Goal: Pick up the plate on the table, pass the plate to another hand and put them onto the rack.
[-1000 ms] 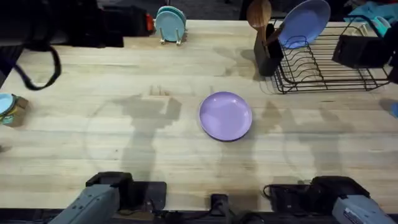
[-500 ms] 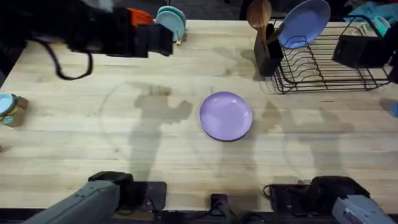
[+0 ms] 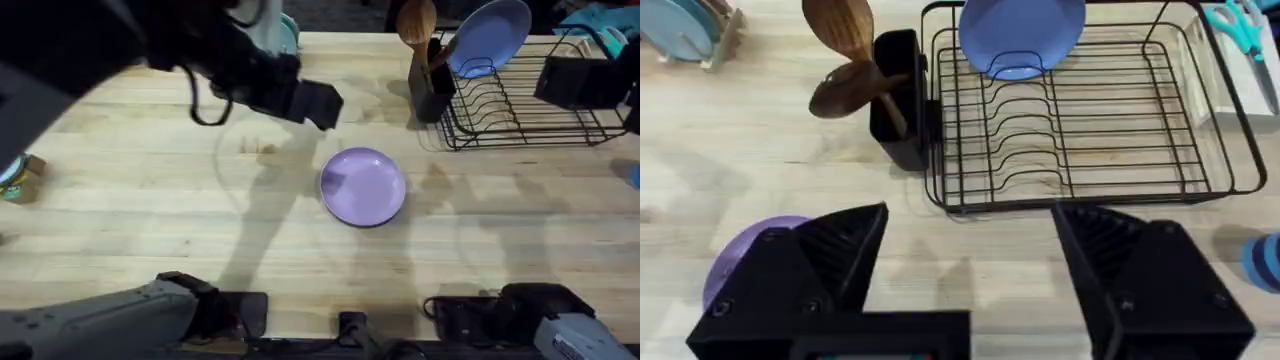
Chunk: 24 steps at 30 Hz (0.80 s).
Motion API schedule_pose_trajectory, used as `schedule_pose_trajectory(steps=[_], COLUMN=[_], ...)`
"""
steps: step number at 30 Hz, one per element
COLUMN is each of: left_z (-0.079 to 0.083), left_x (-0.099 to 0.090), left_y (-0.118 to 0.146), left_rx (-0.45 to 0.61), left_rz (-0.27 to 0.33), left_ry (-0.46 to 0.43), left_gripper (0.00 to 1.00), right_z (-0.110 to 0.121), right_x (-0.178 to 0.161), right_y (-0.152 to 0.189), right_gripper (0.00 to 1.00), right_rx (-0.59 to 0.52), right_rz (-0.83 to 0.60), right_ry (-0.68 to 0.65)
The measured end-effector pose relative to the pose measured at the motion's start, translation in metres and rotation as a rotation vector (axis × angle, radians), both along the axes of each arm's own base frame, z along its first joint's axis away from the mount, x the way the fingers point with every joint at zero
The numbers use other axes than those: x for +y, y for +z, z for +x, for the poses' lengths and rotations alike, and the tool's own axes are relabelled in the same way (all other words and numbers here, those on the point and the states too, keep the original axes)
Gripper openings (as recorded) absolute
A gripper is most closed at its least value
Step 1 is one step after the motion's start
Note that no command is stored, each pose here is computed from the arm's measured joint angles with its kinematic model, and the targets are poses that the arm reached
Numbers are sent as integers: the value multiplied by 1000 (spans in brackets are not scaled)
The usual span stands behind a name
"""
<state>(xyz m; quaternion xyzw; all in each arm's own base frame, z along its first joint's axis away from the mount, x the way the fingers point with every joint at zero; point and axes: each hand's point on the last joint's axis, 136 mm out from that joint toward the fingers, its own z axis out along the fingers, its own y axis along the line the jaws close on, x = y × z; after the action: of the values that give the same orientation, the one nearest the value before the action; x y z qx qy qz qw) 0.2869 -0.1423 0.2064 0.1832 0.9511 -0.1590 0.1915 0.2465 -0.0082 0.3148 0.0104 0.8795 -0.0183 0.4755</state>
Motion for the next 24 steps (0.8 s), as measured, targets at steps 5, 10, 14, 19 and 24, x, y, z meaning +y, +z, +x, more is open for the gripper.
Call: schedule_pose_trajectory(steps=[5,10,14,19,24], left_z=[-3,-1,3,5,4], left_x=[-17,-23,-22,-24,-30], left_y=[-20,-44,-64,-92,-115], left_rx=[59,120,175,254,312], left_rz=[33,78,111,142,168], left_ry=[-54,-72,-67,-62,-78], left_gripper=[995,995,995,995,995], right_z=[0,0,0,0,0], right_x=[0,0,0,0,0], right_y=[0,0,0,0,0], right_gripper=[998,998,998,998,998], right_rx=[0,0,0,0,0], right_rz=[0,0,0,0,0], right_ry=[0,0,0,0,0])
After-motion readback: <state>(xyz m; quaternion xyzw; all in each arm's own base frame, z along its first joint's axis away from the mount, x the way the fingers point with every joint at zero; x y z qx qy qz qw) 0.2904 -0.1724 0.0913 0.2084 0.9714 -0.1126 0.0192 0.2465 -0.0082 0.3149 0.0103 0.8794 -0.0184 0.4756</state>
